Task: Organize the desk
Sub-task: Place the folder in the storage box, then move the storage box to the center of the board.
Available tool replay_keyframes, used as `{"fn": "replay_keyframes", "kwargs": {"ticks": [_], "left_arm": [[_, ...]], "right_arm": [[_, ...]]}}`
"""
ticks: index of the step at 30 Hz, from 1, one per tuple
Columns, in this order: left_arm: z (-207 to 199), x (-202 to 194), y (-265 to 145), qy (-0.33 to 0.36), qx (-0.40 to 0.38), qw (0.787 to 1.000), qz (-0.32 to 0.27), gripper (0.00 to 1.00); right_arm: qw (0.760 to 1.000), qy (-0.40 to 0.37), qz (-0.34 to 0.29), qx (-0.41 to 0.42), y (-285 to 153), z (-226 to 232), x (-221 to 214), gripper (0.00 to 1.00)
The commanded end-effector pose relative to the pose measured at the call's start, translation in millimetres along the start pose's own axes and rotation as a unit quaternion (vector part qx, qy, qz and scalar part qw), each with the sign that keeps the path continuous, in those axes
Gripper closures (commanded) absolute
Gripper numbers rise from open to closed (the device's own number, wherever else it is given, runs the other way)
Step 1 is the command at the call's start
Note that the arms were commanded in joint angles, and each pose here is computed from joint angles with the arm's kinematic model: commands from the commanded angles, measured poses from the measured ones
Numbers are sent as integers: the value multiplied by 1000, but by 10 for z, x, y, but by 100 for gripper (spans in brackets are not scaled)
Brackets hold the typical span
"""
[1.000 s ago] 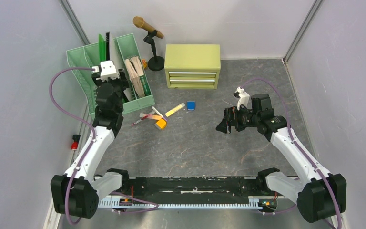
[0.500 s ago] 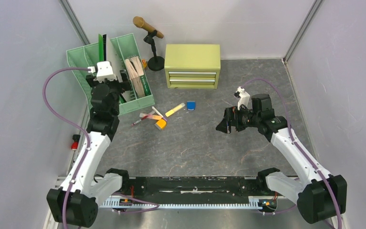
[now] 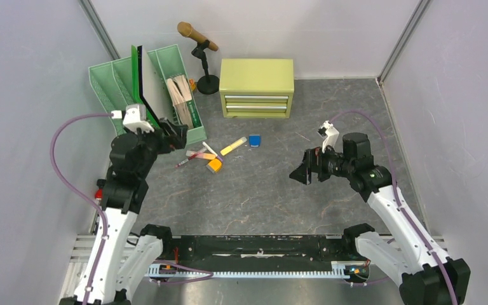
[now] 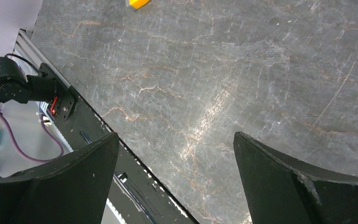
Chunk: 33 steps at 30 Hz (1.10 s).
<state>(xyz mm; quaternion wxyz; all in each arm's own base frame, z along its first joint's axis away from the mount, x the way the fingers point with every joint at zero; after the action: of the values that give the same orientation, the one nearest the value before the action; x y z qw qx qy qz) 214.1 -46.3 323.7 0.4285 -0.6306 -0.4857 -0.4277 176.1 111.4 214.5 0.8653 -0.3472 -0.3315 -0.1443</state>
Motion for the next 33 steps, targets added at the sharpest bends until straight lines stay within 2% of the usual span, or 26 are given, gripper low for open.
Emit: {"fn": "replay_keyframes", "kwargs": {"ticks": [1, 7, 12, 14, 17, 21, 27, 33], "left_arm": [[-78, -554, -286, -129, -24, 983, 127, 0], [-75, -1109, -556, -206, -24, 950, 232, 0], [-49, -1575, -583, -300, 8, 904, 306, 0], [-78, -1610, -590, -327, 6, 891, 315, 0], [-170, -1438, -606, -309, -50, 900, 303, 0], [-157, -1293, -597, -255, -62, 924, 277, 0], [-150, -1195, -619, -193, -81, 936, 284, 0], [-97, -1079, -655, -108, -99, 960, 238, 0]], "right_arm": [[1000, 19, 19, 9, -55, 20, -175, 1], [999, 35, 28, -13, -94, -48, -426, 1], [999, 33, 10, -34, -103, -87, -438, 1], [999, 40, -4, -30, -109, -66, -429, 1], [998, 58, -20, -23, -80, -57, -421, 1], [997, 69, -15, -12, -24, -60, -403, 1], [998, 66, -10, -15, 56, -126, -401, 1], [997, 72, -8, -16, 164, -216, -453, 1]]}}
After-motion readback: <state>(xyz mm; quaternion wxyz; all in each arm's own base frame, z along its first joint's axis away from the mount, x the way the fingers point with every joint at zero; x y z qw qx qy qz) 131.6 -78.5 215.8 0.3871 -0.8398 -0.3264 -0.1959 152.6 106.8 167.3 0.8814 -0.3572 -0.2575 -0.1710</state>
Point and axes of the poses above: each gripper's point midway between its finger pads, its own y axis out along the fingers, its own z axis along the line the jaws close on, x = y × z, the point moved 8 cm from there along -y, back along the fingers, and after that the axes turned 3 degrees about y, right-handed, at the moved point
